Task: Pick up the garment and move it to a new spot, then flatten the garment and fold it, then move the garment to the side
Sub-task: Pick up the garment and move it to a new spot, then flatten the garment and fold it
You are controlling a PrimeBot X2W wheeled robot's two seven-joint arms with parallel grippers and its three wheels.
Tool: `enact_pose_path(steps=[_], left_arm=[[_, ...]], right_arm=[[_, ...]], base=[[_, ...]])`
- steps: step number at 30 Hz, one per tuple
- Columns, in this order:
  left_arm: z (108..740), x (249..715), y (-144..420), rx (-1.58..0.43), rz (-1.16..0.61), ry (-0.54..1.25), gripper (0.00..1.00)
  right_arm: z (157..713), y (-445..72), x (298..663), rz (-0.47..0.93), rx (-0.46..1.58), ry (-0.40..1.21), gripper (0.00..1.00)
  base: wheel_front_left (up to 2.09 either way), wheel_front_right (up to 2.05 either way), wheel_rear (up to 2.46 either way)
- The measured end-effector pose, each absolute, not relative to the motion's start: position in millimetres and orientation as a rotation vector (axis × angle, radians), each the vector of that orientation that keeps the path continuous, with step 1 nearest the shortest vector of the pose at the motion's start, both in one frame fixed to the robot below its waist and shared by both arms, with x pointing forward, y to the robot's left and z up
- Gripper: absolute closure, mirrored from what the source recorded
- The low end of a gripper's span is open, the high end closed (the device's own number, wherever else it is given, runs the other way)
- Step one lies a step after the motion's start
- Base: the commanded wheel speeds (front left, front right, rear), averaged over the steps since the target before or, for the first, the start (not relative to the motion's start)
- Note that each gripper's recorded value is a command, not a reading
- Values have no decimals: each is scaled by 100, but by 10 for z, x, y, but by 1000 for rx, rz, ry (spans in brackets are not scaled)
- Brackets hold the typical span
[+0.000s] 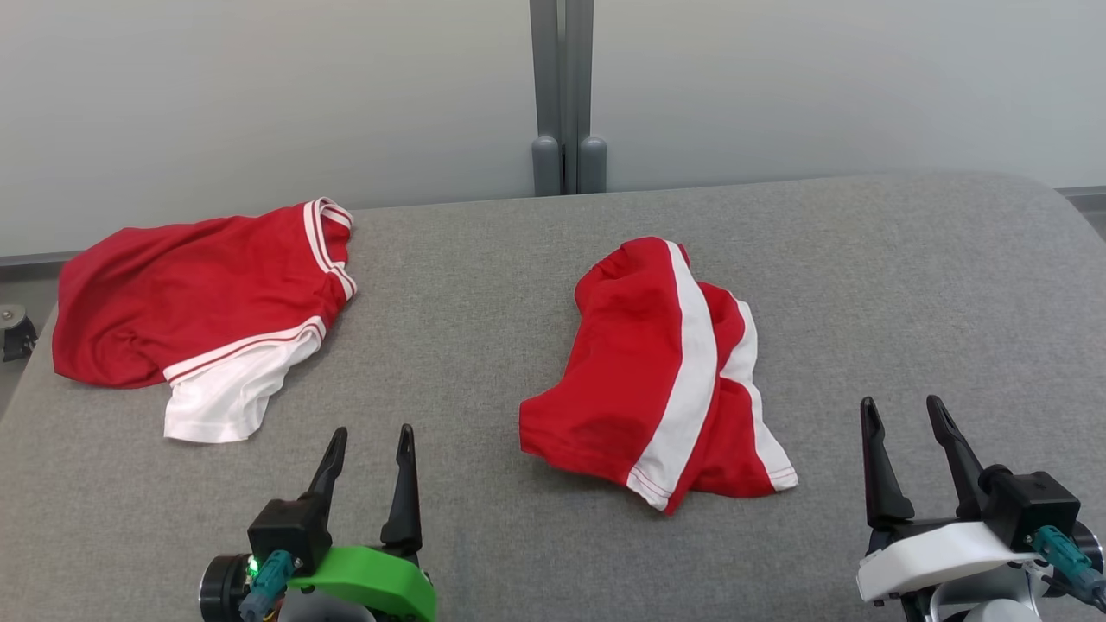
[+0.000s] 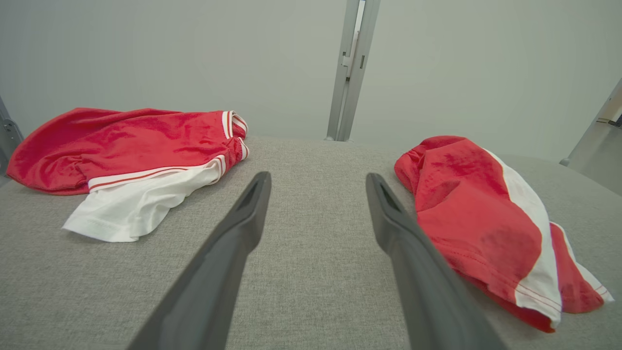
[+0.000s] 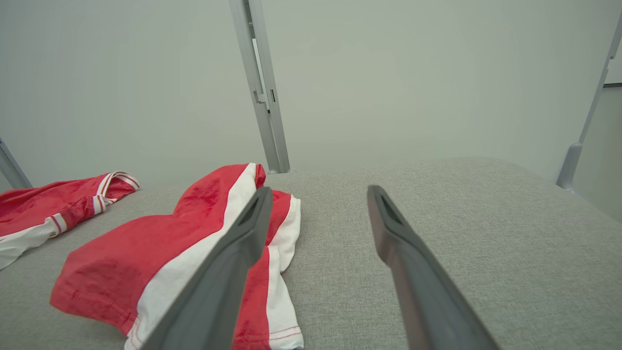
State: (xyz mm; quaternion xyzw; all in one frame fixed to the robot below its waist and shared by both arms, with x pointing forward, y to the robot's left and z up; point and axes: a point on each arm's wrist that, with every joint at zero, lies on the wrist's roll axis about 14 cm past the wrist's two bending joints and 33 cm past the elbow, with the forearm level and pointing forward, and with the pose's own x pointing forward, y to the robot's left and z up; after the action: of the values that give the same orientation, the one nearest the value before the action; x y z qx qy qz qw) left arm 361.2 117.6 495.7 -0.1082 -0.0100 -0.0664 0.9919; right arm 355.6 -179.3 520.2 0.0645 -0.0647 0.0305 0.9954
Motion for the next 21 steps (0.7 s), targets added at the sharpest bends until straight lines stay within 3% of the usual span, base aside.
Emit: enact_pose_path(steps=[21], left_arm=[[4851,3589,1184,-219,-124,12,0]], right_arm=[[5059,-1763,3638,68,126,-83,0]], base=[[0,0,0]])
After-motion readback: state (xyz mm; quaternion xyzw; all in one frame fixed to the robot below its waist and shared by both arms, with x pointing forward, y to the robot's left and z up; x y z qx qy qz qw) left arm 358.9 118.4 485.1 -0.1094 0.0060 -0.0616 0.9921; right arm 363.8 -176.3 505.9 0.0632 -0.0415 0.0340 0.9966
